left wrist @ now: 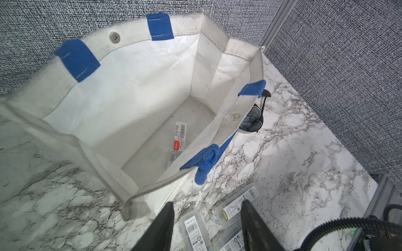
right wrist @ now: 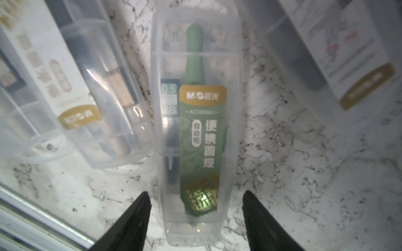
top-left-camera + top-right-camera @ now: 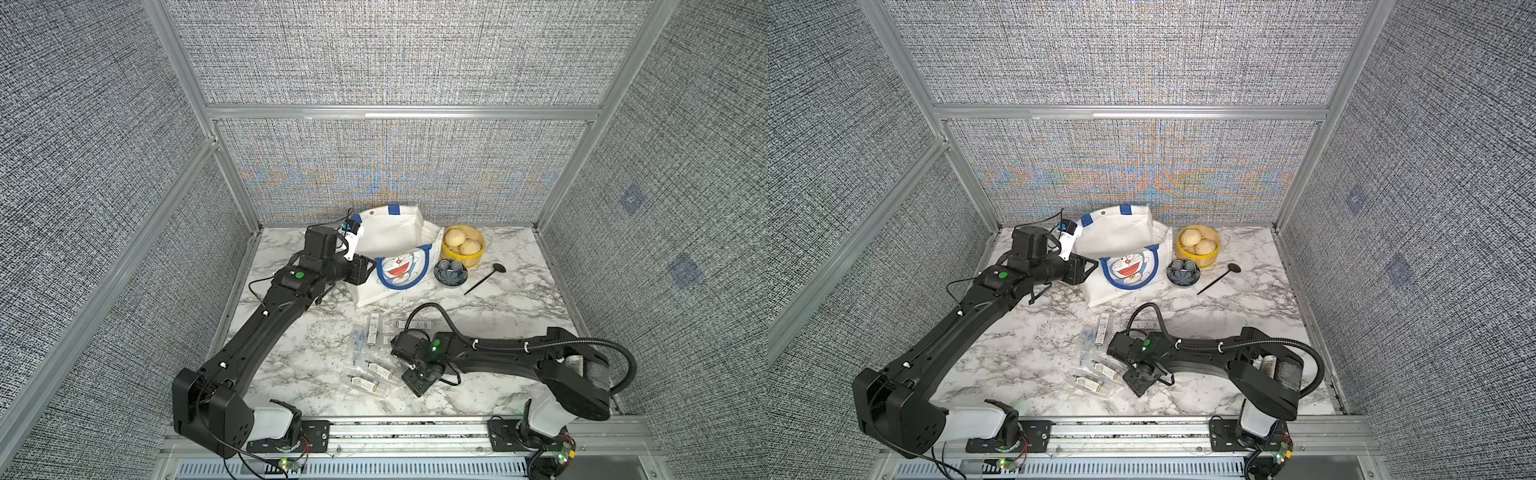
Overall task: Put the compass set into the canvas bag
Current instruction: Pick up the compass set at the center of the board.
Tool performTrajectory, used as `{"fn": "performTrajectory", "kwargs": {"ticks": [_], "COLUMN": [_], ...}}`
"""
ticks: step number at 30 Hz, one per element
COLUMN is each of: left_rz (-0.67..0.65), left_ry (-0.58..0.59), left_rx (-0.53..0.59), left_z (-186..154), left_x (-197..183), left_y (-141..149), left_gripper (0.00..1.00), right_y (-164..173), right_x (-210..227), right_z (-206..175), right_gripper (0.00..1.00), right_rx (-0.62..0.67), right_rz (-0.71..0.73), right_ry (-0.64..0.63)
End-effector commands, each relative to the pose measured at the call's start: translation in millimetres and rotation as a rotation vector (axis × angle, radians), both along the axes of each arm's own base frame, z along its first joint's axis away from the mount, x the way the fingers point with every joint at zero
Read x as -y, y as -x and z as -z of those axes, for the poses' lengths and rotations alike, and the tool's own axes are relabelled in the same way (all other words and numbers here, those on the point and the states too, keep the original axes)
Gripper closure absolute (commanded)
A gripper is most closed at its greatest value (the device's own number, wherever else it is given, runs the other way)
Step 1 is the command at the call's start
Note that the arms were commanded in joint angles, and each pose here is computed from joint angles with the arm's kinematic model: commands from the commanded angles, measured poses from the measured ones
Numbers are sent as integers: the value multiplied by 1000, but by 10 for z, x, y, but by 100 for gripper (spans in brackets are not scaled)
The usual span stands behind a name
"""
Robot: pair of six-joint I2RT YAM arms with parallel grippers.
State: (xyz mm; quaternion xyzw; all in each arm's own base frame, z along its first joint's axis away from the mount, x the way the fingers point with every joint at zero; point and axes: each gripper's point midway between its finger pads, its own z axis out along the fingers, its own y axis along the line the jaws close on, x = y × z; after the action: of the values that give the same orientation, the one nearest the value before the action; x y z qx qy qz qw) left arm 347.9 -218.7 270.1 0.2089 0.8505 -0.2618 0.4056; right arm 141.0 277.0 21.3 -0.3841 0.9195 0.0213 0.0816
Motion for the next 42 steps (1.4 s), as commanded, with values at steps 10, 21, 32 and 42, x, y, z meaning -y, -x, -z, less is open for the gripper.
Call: {"fn": "performTrajectory", "kwargs": {"ticks": [10,21,32,42], "left_rz": [17,30,184,298], "left_ry": [7,3,88,197], "left_rx": [7,-3,-4,-37], "left_z": [-49,-24,-122,-196], "left_x": [16,30,251,463], "left_y": [5,21,177,313], "left_gripper": [48,48,47,44], "right_y": [-10,-124,-577,-1156], "right_x": [73,151,66,17], "right_z": [136,-92,-820,-1594], "right_gripper": [48,61,66,69], "right_rx": [11,124,371,550], "right_rz": [3,15,70,113], "right_ry": [71,11,-254,-447]}}
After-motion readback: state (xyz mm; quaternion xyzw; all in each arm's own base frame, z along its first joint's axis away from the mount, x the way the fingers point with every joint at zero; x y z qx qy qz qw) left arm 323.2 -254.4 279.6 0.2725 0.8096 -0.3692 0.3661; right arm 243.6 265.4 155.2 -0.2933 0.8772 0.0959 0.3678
